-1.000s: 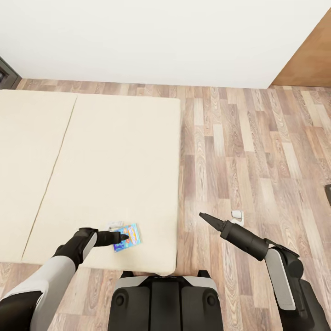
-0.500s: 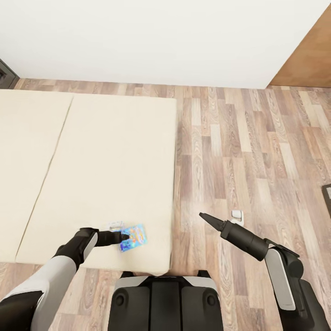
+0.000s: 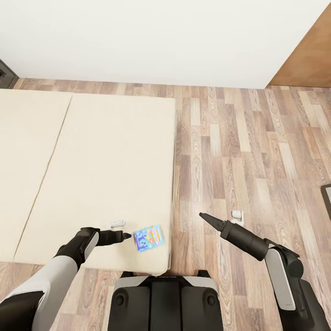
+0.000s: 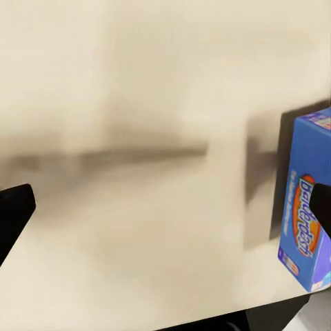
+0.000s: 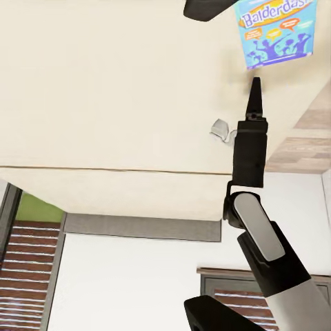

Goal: Put all the toys in the child's room - the three board games (two on the bed and one on the table), the two jigsaw puzzles on the table, and the tennis ball on the table - inside the toy box on the table in the child's room.

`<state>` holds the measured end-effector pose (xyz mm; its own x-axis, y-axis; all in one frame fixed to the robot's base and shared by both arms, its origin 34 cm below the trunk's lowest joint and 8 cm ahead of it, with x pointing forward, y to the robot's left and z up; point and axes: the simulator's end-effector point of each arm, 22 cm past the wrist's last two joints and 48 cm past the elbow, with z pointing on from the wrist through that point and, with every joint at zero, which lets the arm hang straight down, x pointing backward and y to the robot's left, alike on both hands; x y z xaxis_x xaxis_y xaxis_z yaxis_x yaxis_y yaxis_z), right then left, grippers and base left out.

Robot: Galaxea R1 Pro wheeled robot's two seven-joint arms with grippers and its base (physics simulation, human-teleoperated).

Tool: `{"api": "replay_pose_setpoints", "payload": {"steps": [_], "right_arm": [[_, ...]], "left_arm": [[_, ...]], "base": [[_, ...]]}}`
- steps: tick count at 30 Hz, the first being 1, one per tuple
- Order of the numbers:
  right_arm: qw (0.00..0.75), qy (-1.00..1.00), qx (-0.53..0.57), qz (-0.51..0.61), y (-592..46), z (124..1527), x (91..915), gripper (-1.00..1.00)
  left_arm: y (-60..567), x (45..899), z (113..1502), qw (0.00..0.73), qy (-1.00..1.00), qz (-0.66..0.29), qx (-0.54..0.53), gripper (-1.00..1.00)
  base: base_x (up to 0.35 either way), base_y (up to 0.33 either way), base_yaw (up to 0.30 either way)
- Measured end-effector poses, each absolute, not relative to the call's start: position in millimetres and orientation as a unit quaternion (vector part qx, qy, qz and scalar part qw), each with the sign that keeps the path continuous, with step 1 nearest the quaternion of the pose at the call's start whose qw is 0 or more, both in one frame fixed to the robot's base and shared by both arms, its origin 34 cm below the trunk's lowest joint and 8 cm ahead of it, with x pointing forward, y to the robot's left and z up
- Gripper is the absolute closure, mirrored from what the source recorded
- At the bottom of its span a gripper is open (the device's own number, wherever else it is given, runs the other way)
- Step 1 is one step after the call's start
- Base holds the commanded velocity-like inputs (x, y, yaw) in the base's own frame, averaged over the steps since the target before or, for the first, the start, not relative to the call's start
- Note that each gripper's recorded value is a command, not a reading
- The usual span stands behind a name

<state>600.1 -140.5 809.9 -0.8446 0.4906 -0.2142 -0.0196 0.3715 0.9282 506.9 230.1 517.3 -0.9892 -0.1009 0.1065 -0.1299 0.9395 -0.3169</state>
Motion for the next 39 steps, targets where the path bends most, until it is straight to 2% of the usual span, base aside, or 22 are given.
{"api": "replay_pose_setpoints", "payload": {"steps": [39], "right_arm": [[0.237, 0.794, 0.15, 0.539, -142.2, 809.2, 600.3, -1.0]], "left_arm": [[234.2, 520.5, 521.0, 0.028, -0.984, 0.166, 0.058, -1.0]], "base": [[0.0, 0.0, 0.0]]}}
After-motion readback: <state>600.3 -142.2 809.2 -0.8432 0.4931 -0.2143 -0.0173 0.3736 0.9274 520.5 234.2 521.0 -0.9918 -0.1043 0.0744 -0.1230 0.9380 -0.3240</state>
